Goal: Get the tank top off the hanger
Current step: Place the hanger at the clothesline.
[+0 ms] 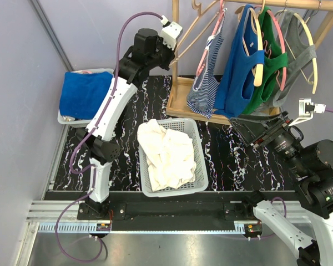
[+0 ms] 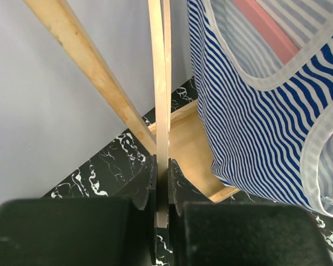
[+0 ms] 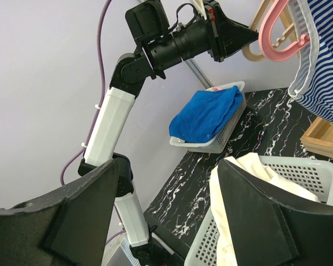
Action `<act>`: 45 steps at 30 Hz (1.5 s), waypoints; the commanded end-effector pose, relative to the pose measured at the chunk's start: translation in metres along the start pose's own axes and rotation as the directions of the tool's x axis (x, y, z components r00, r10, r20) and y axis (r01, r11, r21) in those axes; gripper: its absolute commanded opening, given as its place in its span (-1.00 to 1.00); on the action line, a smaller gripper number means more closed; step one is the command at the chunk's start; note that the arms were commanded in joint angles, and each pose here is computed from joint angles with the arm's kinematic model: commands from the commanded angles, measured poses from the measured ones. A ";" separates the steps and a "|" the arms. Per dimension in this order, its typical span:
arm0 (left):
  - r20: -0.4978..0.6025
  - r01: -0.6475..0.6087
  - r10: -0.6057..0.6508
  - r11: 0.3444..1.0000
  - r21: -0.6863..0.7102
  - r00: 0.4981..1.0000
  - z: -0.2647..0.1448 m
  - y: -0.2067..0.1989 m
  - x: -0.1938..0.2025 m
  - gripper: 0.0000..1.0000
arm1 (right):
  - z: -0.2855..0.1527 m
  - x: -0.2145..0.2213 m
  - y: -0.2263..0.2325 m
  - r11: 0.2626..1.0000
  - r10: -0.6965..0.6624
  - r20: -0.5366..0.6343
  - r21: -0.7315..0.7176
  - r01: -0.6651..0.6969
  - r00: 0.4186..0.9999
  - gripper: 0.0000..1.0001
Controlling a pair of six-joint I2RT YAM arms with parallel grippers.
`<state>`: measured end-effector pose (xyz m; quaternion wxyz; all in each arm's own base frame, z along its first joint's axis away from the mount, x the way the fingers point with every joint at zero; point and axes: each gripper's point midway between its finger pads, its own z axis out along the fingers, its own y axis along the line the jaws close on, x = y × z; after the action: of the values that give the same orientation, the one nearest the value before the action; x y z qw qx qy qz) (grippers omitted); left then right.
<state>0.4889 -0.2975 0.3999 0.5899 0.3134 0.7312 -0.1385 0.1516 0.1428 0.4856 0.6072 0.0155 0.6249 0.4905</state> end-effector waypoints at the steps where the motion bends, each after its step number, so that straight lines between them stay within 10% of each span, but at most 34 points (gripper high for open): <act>1: -0.051 0.008 -0.004 0.997 0.072 0.999 -0.008 -0.011 0.014 -1.00 | 0.000 -0.009 0.011 1.000 0.005 0.020 -0.030 -0.005 1.000 0.60; 4: -0.030 -0.002 0.004 0.996 0.086 1.000 -0.015 -0.016 0.004 -0.88 | 0.001 -0.008 0.010 1.000 0.008 0.016 -0.029 -0.007 1.000 0.60; 5: -0.017 0.000 0.001 0.995 0.097 1.000 -0.021 -0.020 -0.002 -0.49 | 0.000 -0.009 0.011 0.999 0.006 0.019 -0.031 -0.005 1.000 0.60; 6: -0.009 0.003 -0.002 0.994 0.113 1.000 -0.025 -0.023 -0.005 0.95 | 0.001 -0.008 0.010 1.000 0.007 0.016 -0.030 -0.006 1.000 0.60; 27: 0.265 0.014 0.034 0.984 -0.178 0.964 -0.149 0.059 -0.074 0.98 | 0.004 0.004 -0.001 1.000 0.014 -0.016 -0.007 -0.014 1.000 0.63; 34: 0.135 0.112 -0.072 0.940 -0.323 0.988 -0.103 0.129 0.016 0.98 | 0.010 0.009 -0.006 1.000 0.018 -0.026 0.000 -0.018 0.999 0.64; 45: 0.074 0.177 -0.170 0.978 -0.107 0.983 0.009 0.079 0.092 0.98 | 0.021 0.012 -0.012 1.000 0.027 -0.043 0.017 -0.026 0.999 0.65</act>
<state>0.5324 -0.1820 0.3035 0.5625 0.1943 0.7967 -0.1057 0.1703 0.1528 0.4656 0.5830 0.0257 0.6511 0.4853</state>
